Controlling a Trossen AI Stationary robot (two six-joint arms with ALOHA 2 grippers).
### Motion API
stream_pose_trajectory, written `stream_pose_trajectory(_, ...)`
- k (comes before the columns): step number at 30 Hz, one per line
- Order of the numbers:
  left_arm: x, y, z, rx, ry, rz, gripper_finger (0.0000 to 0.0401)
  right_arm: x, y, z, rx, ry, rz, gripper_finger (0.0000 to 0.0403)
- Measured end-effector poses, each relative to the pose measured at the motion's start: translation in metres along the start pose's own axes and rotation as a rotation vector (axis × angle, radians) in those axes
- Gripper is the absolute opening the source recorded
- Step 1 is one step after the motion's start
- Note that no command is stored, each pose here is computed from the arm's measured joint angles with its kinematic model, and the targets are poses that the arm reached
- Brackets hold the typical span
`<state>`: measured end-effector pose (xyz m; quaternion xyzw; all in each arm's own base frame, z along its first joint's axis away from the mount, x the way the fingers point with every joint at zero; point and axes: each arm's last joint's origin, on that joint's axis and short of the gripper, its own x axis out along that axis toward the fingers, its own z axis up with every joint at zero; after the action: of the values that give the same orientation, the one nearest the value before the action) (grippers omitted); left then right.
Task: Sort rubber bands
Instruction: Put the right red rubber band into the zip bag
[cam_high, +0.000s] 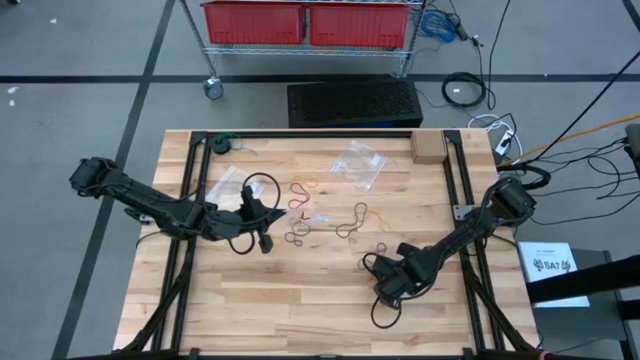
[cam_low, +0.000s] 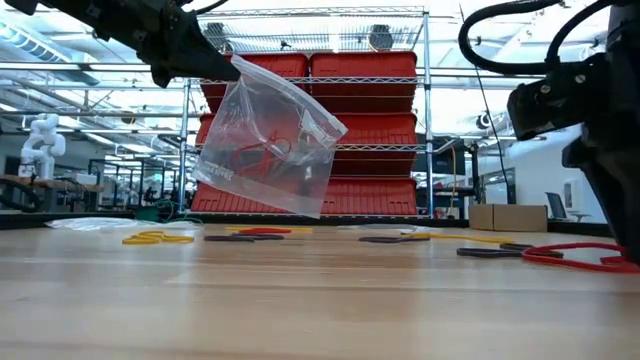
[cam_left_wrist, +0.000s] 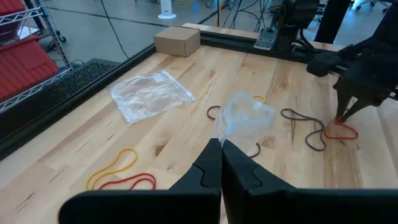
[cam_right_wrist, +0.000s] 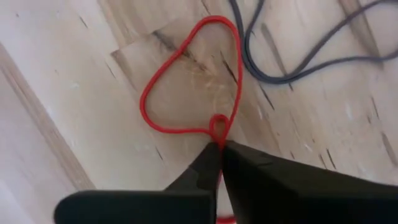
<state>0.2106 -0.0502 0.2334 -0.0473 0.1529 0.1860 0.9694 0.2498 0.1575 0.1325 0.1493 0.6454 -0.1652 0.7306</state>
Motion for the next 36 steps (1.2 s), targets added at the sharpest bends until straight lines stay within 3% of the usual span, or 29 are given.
stream_pose_trajectory(13,0.0,-0.001,0.0,-0.002,0.006,-0.024,0.0,-0.06,0.012,0.04,-0.101,-0.318,0.021,0.0)
stream_pose_trajectory(27,0.0,-0.002,0.0,-0.024,0.014,-0.069,0.0,-0.123,-0.014,0.128,-0.312,-0.673,-0.263,0.0)
stream_pose_trajectory(36,0.0,-0.003,0.0,-0.026,0.02,-0.094,0.0,-0.118,-0.026,0.159,-0.423,-0.739,-0.323,0.0)
